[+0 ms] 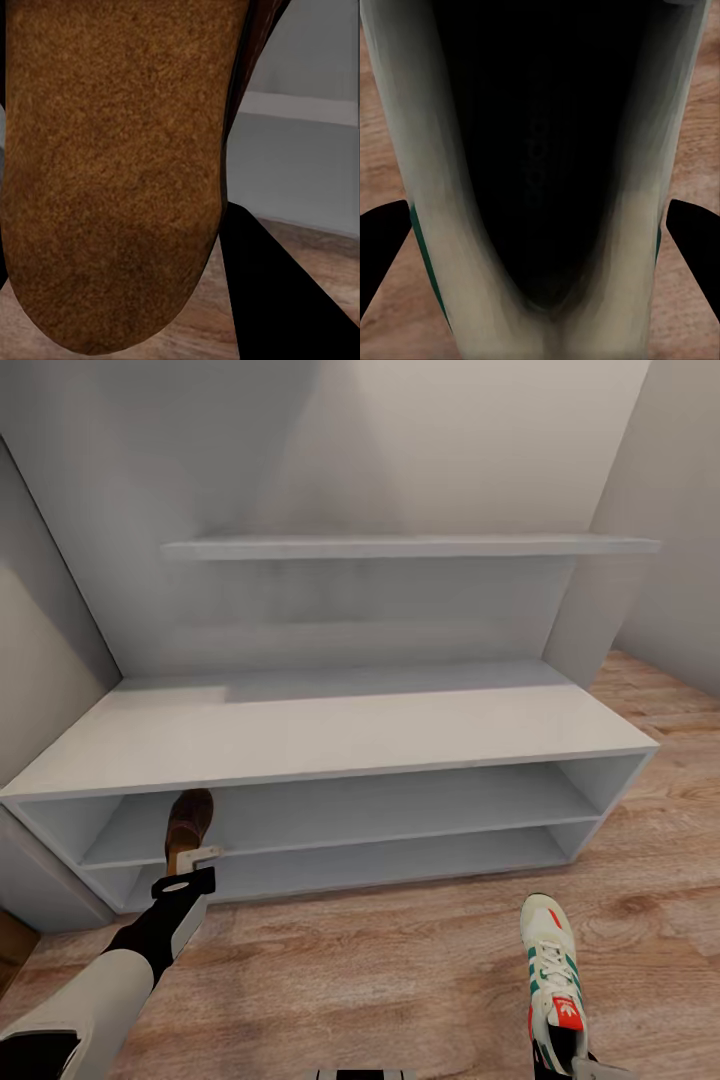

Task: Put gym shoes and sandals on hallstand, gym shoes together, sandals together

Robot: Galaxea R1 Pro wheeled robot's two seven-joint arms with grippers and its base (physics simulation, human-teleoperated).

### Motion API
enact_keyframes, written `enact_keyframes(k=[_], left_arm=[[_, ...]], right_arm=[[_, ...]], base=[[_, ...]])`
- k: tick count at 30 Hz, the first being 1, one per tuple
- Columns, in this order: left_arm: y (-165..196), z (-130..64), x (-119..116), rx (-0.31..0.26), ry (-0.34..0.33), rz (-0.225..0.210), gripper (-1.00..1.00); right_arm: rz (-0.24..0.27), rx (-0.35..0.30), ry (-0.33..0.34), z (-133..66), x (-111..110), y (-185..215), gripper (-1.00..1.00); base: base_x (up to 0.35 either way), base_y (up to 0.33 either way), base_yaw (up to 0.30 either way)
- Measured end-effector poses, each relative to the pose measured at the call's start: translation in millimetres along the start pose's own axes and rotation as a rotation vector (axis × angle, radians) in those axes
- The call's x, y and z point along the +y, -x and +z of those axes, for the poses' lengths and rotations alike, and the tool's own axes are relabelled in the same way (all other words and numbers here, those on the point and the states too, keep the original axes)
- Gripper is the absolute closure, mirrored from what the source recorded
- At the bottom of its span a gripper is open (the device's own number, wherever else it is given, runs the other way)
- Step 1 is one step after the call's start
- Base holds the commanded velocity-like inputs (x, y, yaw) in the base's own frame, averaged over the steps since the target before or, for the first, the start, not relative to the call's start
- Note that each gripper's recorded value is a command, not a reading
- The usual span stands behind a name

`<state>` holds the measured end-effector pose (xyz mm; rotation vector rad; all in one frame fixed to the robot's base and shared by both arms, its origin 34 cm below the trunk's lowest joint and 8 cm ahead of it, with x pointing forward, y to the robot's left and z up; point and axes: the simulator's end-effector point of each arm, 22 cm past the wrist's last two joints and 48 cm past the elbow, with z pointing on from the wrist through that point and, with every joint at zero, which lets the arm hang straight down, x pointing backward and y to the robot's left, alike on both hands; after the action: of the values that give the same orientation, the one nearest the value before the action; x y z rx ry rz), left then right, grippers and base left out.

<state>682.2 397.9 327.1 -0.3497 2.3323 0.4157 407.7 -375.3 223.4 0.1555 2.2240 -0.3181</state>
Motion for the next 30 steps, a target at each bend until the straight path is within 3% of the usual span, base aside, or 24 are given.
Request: enact_keyframes(k=[12,30], left_arm=[[1.3,0.1,0.6,-0.003,0.001,0.001,1.00],[1.2,0.4,0.8,-0.003,0.001,-0.001,1.00]], right_arm=[[-0.002,0.004,0.003,-0.5,0.6,-1.6,1.00],[-0.002,0.006,0.003,-0.5,0.6,-2.3,1.00]], base=[[0.181,0.000,0.000],[0.094,0.000,0.000]])
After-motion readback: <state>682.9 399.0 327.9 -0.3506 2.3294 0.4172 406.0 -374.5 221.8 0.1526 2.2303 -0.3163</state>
